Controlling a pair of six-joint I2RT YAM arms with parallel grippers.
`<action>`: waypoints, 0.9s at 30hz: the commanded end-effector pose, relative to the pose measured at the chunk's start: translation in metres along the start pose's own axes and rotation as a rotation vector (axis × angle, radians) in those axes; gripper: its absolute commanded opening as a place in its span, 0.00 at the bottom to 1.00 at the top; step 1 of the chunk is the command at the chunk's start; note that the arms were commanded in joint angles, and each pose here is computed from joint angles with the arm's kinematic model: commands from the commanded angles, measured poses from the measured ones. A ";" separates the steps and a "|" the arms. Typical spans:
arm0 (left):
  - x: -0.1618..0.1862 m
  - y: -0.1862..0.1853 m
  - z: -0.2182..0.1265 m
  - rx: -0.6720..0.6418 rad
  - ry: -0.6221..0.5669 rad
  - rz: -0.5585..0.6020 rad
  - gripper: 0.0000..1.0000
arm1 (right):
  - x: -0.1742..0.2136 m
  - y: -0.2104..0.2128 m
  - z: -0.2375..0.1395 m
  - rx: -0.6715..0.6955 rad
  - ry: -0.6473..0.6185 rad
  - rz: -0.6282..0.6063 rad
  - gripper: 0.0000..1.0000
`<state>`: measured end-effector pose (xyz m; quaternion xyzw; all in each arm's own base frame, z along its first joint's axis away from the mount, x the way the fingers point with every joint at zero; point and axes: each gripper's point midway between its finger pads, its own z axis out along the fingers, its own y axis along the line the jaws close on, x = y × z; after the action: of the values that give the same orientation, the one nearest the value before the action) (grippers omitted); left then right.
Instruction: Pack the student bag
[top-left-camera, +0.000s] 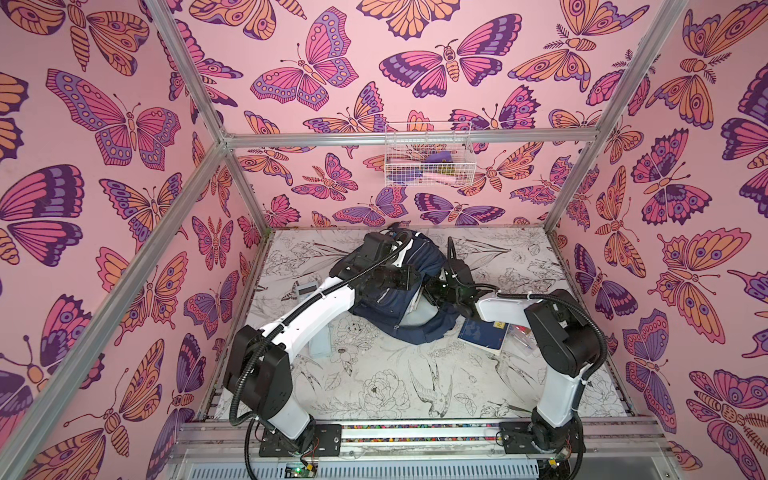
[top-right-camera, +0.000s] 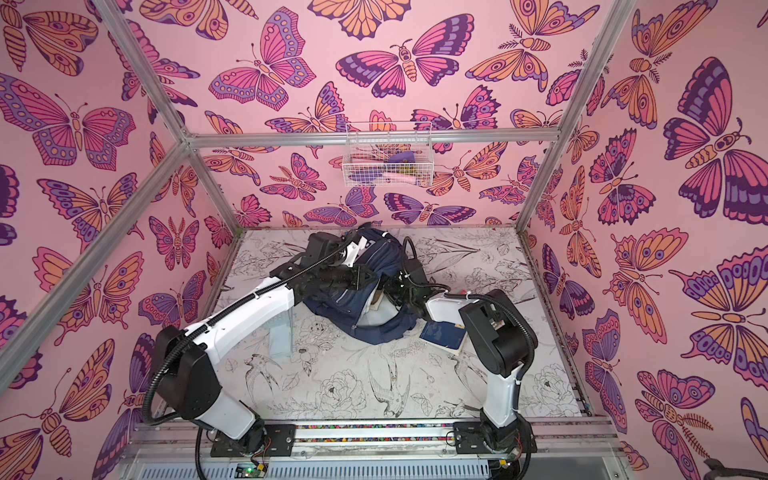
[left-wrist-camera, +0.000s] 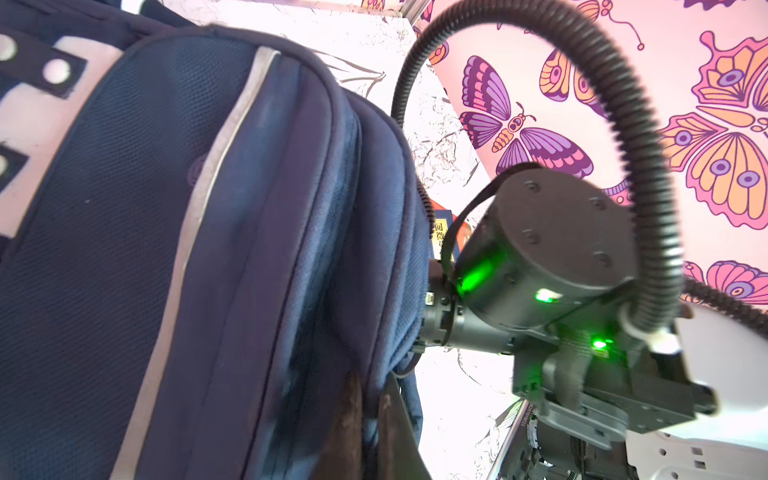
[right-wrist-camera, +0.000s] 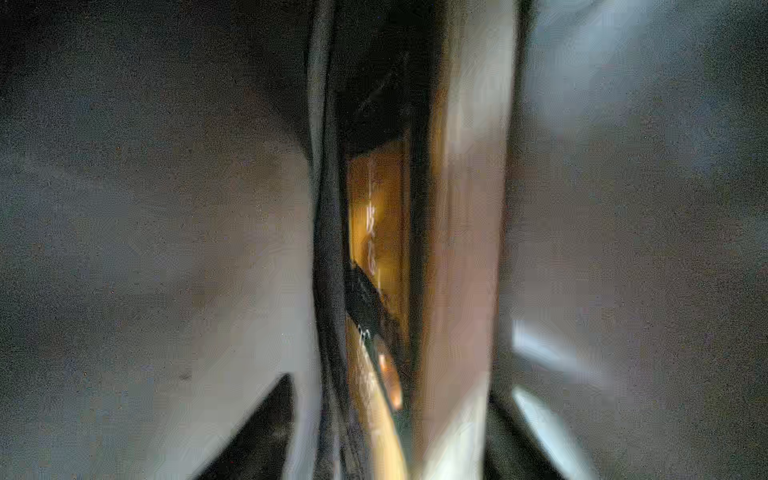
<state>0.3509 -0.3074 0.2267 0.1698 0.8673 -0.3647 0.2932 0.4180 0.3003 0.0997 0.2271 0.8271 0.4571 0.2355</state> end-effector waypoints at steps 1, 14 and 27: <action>-0.019 -0.009 -0.013 0.063 -0.087 0.022 0.00 | -0.007 0.013 -0.021 -0.005 -0.032 -0.057 0.75; 0.008 0.014 -0.003 0.061 -0.043 0.010 0.00 | -0.005 -0.030 -0.197 0.471 0.011 -0.334 0.85; 0.032 0.032 0.011 0.023 0.026 -0.047 0.00 | -0.019 -0.114 -0.280 0.613 0.013 -0.146 0.86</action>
<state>0.3328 -0.2976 0.1882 0.1811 0.8651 -0.3889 0.2600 0.2682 0.0479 0.1607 0.2467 0.9238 0.1666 0.2409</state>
